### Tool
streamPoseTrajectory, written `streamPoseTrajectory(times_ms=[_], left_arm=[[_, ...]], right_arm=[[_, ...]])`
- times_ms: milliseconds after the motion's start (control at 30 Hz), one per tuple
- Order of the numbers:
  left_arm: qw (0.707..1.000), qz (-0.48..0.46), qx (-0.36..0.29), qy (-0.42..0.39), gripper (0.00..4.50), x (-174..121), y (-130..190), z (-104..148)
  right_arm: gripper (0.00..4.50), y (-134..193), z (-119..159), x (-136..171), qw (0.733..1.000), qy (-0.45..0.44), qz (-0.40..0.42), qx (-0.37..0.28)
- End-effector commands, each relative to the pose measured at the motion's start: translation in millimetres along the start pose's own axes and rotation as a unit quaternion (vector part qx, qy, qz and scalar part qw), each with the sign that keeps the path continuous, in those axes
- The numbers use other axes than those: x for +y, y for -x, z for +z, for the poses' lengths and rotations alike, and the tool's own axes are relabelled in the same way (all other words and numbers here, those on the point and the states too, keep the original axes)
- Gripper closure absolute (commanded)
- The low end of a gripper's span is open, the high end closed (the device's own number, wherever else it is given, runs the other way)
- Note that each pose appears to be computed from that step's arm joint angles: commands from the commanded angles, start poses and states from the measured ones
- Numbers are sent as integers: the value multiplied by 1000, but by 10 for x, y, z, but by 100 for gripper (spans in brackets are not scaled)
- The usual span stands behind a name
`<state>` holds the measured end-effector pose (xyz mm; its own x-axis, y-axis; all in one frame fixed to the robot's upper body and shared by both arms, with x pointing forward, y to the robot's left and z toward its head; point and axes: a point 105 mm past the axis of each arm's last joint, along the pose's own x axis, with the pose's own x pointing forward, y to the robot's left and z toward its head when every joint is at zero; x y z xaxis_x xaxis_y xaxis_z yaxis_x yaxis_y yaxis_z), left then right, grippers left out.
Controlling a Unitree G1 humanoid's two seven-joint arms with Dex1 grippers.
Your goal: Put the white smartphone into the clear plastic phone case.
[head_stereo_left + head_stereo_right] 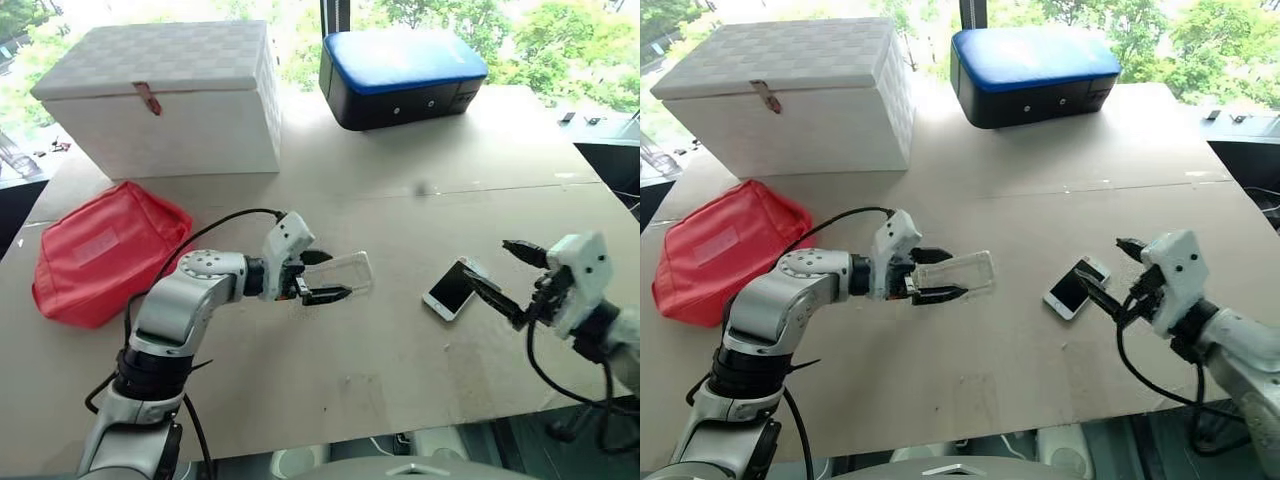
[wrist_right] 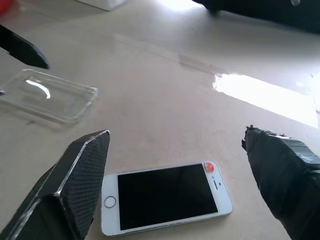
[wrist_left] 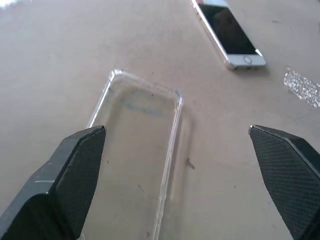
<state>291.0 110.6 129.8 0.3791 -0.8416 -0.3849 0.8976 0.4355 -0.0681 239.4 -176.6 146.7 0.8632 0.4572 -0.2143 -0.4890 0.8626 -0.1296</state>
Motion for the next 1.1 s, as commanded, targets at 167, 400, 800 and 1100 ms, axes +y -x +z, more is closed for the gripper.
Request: streamPoseTrajectory(times_ms=[167,400,800,1100], left_arm=[[997,-19,-56,-58,8,-4,-97,268],[992,-67,-77,-70,8,-184,-264,350],[991,-78,-74,-74,8,-304,-406,361],[993,-67,-75,-63,8,-344,-385,351]], right_arm=[[0,-198,-105,244,987,-126,-80,56],[0,-345,-305,160,944,-222,-209,125],[0,-667,-374,248,900,-329,-225,174],[0,-852,-610,497,892,-354,-156,236]])
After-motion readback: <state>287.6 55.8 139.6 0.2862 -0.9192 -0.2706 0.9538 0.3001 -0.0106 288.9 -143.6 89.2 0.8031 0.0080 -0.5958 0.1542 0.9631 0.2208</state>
